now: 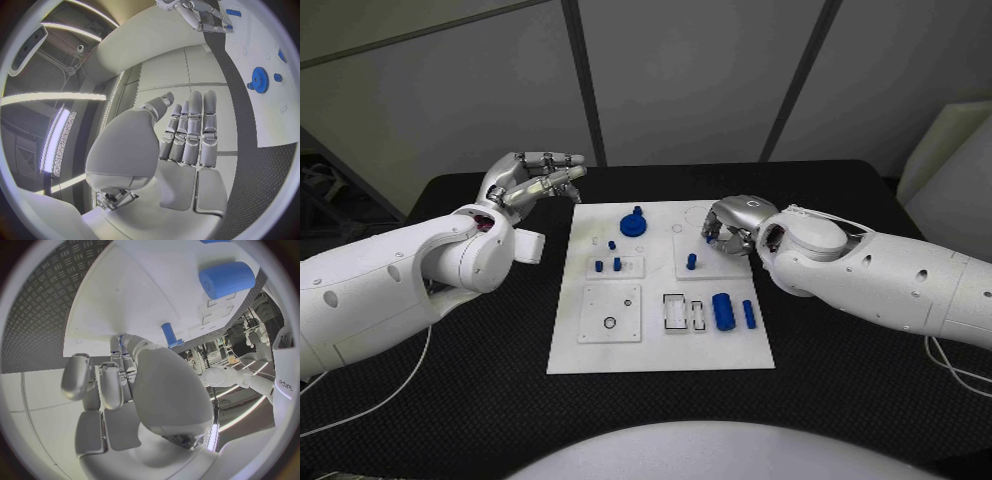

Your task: Assemble the parts on the task board

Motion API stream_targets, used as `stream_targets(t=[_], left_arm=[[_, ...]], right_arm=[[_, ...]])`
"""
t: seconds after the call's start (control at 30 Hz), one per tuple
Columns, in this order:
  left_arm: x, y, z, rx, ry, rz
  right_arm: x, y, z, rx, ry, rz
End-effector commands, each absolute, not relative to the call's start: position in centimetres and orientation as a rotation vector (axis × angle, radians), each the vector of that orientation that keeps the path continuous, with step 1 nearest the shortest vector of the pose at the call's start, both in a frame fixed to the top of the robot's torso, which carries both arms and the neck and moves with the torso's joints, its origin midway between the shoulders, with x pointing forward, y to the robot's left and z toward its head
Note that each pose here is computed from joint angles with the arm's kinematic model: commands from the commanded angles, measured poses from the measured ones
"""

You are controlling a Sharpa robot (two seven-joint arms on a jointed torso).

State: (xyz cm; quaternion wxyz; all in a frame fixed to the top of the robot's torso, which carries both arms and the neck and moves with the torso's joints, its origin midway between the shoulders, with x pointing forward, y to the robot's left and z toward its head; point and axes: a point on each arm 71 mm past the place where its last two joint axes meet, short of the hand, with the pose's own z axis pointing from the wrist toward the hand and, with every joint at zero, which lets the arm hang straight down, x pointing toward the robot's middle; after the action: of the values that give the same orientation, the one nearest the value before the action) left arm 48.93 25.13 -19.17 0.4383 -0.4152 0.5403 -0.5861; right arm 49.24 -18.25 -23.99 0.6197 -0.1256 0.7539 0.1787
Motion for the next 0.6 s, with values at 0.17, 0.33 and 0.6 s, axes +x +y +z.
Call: stream_targets(t=[0.17, 0.33, 0.6], left_arm=[[48.98, 25.17, -18.99, -1.026, 1.328, -1.471], [49.02, 25.22, -19.04, -1.028, 1.331, -1.470], [49.09, 25.26, -19.12, -1.031, 1.337, -1.469]], right_arm=[[49.22, -18.05, -24.32, -0.312, 1.758, 0.399], [49.18, -17.86, -24.37, -0.312, 1.762, 0.399], [49.12, -17.96, -23.84, -0.277, 1.693, 0.413]])
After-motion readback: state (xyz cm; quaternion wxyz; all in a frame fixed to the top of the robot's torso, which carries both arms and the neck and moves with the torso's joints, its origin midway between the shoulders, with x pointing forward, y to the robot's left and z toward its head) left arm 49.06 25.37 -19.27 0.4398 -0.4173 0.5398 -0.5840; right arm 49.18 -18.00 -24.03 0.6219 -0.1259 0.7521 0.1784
